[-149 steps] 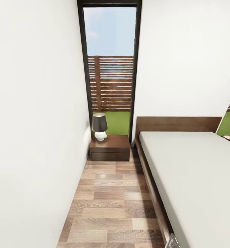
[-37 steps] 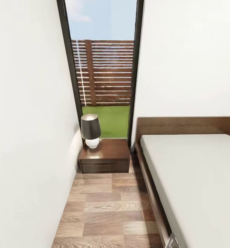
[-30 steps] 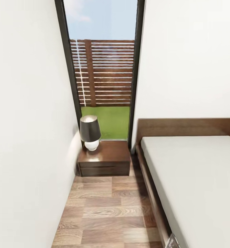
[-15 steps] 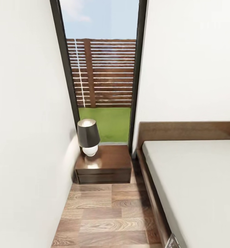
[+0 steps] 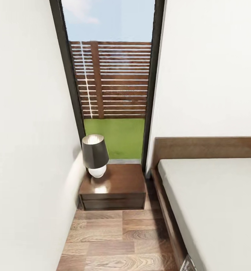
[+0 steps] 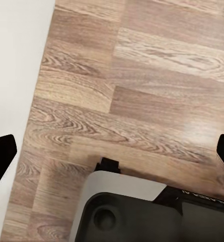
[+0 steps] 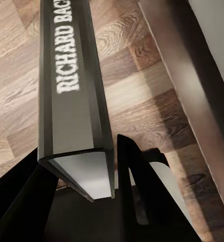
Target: In the bedroom, move the book from the bed onto either nightstand, and place the two sandals side by side next to the bed.
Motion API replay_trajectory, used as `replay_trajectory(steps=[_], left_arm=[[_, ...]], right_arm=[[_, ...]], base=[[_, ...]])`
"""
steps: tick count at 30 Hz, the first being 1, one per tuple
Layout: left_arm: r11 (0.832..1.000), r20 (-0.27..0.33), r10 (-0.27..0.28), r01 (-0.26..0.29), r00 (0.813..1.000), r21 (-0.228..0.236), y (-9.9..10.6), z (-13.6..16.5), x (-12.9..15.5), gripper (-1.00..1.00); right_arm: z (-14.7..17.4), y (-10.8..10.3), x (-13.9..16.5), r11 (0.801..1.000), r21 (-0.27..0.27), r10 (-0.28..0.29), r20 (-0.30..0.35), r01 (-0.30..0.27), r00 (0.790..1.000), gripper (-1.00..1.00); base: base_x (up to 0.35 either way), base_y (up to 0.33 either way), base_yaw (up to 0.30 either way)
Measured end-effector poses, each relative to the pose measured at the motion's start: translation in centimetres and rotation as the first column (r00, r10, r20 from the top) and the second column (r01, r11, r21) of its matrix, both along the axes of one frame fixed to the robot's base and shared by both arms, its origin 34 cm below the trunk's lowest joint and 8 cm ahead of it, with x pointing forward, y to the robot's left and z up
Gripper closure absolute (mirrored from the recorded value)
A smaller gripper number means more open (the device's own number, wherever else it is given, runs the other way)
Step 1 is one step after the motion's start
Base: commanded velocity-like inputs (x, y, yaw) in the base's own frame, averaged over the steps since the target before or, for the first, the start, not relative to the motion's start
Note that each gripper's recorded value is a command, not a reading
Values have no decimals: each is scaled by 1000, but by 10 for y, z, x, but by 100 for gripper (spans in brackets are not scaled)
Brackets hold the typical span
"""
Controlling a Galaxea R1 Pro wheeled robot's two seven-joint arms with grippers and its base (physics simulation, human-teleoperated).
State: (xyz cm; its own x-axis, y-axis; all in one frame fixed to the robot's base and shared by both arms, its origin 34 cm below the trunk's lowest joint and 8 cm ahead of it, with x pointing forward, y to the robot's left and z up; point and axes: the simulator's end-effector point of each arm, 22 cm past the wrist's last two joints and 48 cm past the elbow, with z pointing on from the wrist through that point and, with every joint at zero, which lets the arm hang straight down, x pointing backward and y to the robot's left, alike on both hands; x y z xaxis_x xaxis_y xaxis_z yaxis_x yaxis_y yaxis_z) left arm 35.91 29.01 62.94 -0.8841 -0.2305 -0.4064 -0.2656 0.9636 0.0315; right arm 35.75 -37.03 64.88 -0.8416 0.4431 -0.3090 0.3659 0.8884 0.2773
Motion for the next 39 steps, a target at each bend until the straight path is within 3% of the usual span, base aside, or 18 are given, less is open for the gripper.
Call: replay_trajectory(steps=[28, 39], left_arm=[[1000, -1, -2, 2, 1000, -1, -1, 0, 0, -100], [1000, -2, -1, 1, 1000, -2, -1, -1, 0, -100]], right_arm=[[0, 0, 0, 1000, 0, -1, -1, 1, 1000, 100], [0, 2, 1, 1000, 10, -3, 3, 3, 1000, 100]], base=[[330, 57, 39], [25, 0, 0]])
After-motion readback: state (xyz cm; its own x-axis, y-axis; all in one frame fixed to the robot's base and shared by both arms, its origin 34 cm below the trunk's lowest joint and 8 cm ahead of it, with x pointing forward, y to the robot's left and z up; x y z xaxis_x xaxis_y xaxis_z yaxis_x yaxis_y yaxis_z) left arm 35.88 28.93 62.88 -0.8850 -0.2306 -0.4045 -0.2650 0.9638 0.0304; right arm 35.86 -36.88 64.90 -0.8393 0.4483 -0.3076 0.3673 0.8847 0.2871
